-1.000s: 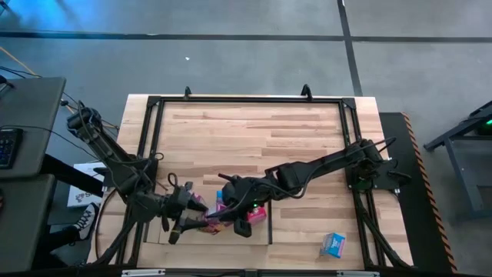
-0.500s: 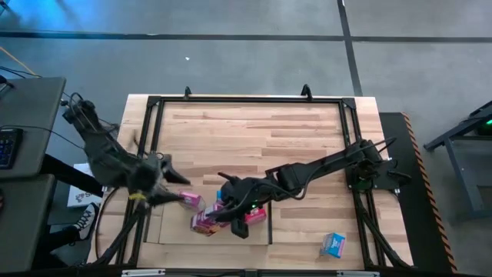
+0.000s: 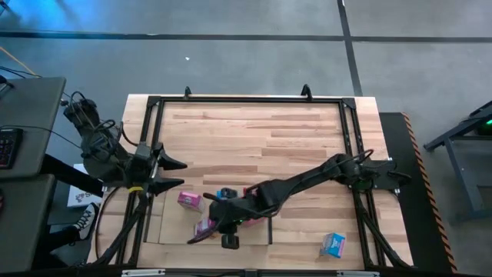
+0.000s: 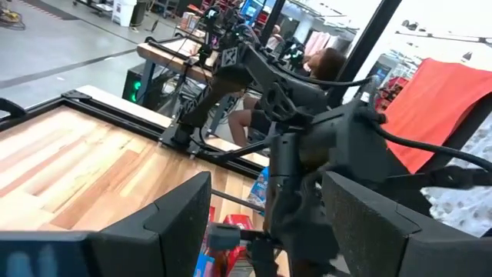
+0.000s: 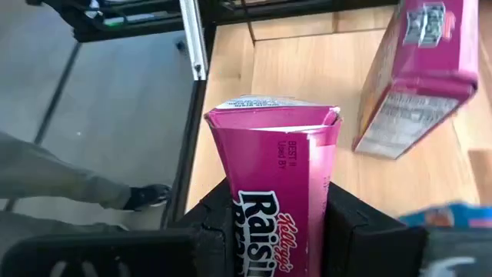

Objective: Stack cereal on shelf
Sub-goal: Put the purple cereal box on the shelf

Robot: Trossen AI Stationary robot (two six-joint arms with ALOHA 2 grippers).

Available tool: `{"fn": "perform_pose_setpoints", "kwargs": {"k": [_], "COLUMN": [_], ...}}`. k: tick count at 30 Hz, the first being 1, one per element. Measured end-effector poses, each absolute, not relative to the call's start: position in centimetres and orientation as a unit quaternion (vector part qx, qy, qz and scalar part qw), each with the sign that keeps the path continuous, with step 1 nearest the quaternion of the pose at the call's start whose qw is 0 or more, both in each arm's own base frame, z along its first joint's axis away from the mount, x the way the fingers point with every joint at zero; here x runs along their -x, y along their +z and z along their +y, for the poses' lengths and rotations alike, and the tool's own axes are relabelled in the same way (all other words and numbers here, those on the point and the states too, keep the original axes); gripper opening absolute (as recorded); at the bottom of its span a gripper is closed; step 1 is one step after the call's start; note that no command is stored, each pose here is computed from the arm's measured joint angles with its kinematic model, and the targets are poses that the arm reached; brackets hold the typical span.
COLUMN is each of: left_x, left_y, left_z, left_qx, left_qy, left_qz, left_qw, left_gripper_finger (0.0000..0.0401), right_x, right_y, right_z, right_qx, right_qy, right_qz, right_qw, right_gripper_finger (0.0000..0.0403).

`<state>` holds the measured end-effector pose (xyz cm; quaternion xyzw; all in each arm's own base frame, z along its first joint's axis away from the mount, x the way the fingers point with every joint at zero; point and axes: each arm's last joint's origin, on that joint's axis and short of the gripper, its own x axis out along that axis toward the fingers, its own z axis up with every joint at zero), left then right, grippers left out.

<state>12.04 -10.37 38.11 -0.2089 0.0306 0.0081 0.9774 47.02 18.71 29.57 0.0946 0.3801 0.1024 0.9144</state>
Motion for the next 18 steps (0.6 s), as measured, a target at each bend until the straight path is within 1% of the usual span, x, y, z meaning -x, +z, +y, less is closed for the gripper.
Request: {"fn": "perform_pose_setpoints", "kwargs": {"k": [3, 5, 10, 18], "left_x": [-12.2, -12.2, -12.2, -12.3], "left_y": [38.0, 38.0, 38.0, 38.1], "left_z": [-10.5, -10.6, -10.5, -10.5], "left_qx": [0.208, 0.208, 0.210, 0.212], "left_qy": [0.012, 0.012, 0.020, 0.022], "left_qz": [0.032, 0.031, 0.027, 0.025], "left_qw": [0.978, 0.978, 0.977, 0.977], "left_gripper_finger": [0.0241, 0.0241, 0.0241, 0.0241], "right_x": [-48.0, -48.4, -48.5, -48.9], "right_y": [29.3, 28.5, 26.6, 26.2], "right_z": [19.2, 19.0, 18.3, 18.3], "right_qx": [-0.073, -0.079, -0.083, -0.081], "right_qy": [0.108, 0.114, 0.098, 0.091], "right_qz": [0.384, 0.372, 0.400, 0.385], "right_qw": [0.914, 0.918, 0.907, 0.915], "right_gripper_finger": [0.0094, 0.0094, 0.0094, 0.0094]}}
